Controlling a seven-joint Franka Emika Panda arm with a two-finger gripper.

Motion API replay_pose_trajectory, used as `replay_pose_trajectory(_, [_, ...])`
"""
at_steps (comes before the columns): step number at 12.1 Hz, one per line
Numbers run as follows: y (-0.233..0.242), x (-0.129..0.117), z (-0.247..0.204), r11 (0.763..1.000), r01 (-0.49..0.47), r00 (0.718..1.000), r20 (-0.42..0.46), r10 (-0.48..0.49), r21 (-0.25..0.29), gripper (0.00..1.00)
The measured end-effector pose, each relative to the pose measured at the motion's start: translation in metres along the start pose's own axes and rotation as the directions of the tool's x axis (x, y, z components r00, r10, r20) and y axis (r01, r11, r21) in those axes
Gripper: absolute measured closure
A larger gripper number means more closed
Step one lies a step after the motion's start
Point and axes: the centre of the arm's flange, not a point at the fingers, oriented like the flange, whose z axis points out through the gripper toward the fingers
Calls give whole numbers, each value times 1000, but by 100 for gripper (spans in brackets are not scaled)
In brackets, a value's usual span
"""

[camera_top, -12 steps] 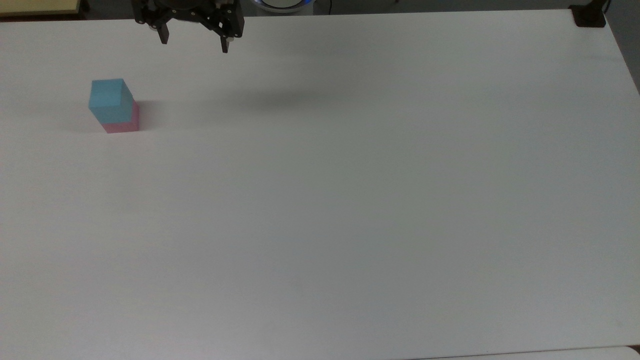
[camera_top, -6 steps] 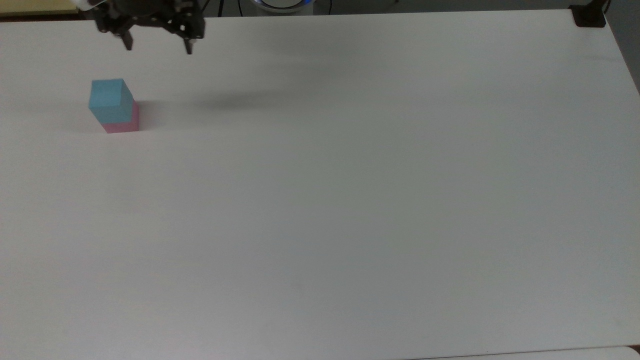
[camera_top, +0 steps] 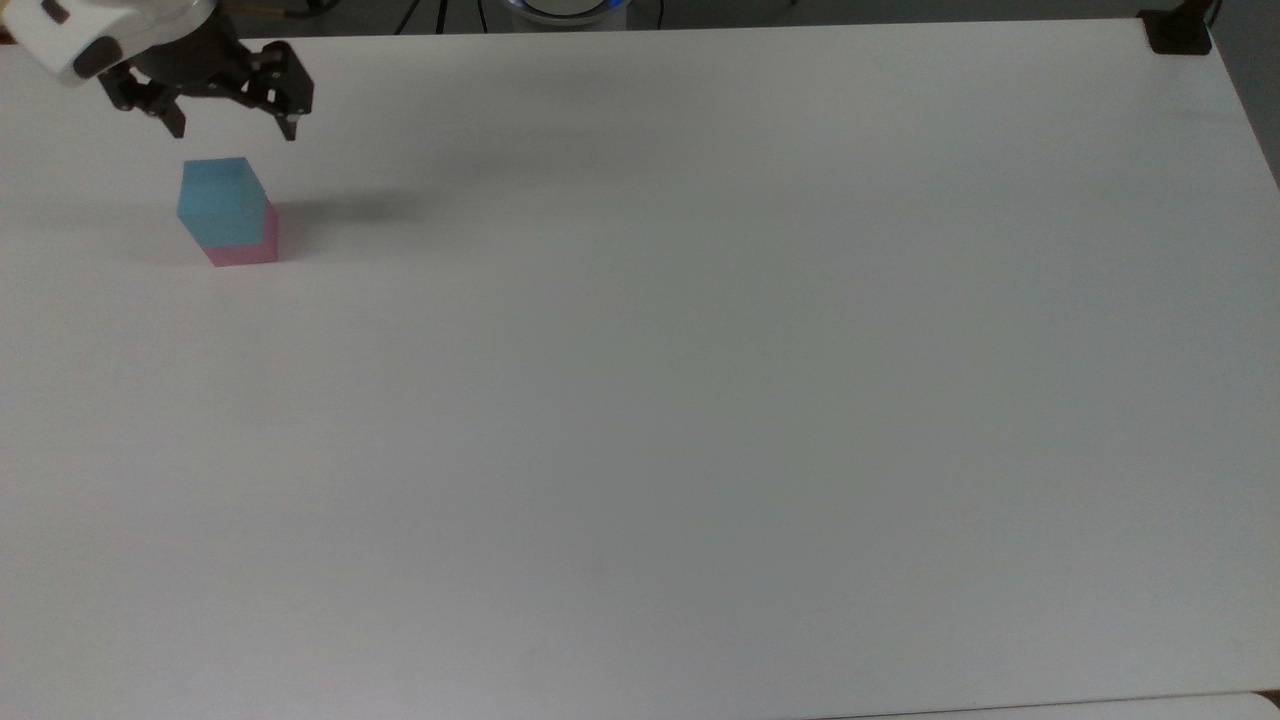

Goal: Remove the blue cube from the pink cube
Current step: 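Move the open gripper over the blue cube and lower it, then close the gripper on the blue cube and lift it off the pink cube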

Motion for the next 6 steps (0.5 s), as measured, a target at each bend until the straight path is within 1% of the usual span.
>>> replay_pose_trajectory(2, [16,1,23,1000,-17,1000,18,17,-2,0])
replay_pose_trajectory(6, [29,12,77,999,-5,995,100,8,-33,0])
